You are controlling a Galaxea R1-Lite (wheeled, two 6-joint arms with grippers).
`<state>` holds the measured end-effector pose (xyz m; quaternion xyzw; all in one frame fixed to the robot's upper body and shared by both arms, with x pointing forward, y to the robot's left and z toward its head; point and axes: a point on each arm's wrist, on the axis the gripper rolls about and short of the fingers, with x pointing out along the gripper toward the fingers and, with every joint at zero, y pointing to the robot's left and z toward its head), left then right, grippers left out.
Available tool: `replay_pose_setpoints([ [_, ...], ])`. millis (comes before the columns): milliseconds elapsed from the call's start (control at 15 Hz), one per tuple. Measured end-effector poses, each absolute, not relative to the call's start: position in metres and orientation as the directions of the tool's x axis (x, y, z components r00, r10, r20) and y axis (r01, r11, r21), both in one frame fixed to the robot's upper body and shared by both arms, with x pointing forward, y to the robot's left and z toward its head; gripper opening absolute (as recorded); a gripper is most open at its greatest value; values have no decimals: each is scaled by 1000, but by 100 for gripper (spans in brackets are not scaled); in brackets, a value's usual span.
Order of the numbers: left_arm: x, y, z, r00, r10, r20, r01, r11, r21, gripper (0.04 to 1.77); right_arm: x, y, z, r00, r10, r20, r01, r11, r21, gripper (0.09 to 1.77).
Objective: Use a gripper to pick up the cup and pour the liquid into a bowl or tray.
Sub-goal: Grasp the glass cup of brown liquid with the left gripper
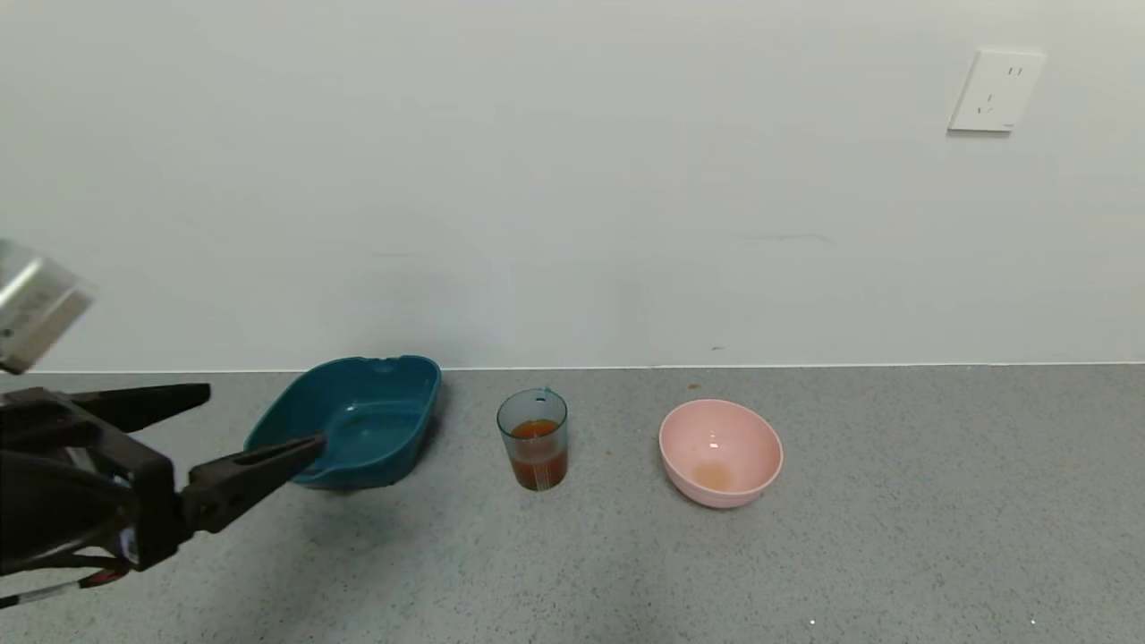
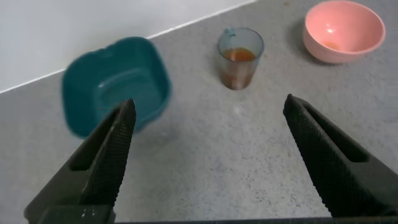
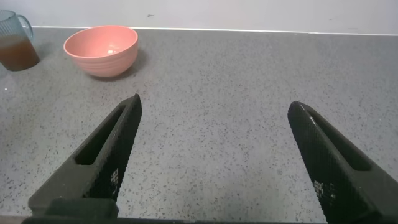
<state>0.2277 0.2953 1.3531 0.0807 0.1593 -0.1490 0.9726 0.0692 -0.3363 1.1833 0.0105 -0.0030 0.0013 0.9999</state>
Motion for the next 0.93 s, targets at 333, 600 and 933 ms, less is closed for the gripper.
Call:
replay_pose_setpoints([
  [333,257,261,1329,813,-361,-457,424,905,41,172,69,-336,1183,1000,3,6,-3,1000,21,171],
  [600,275,242,1299,744,-371,-557,454,891,13,172,69,-336,1183,1000,3,6,-3,1000,21,171],
  [933,296,230,1259,731,-370,-573,460,888,13,172,69,-336,1183,1000,2,6,-2,1000,21,171],
])
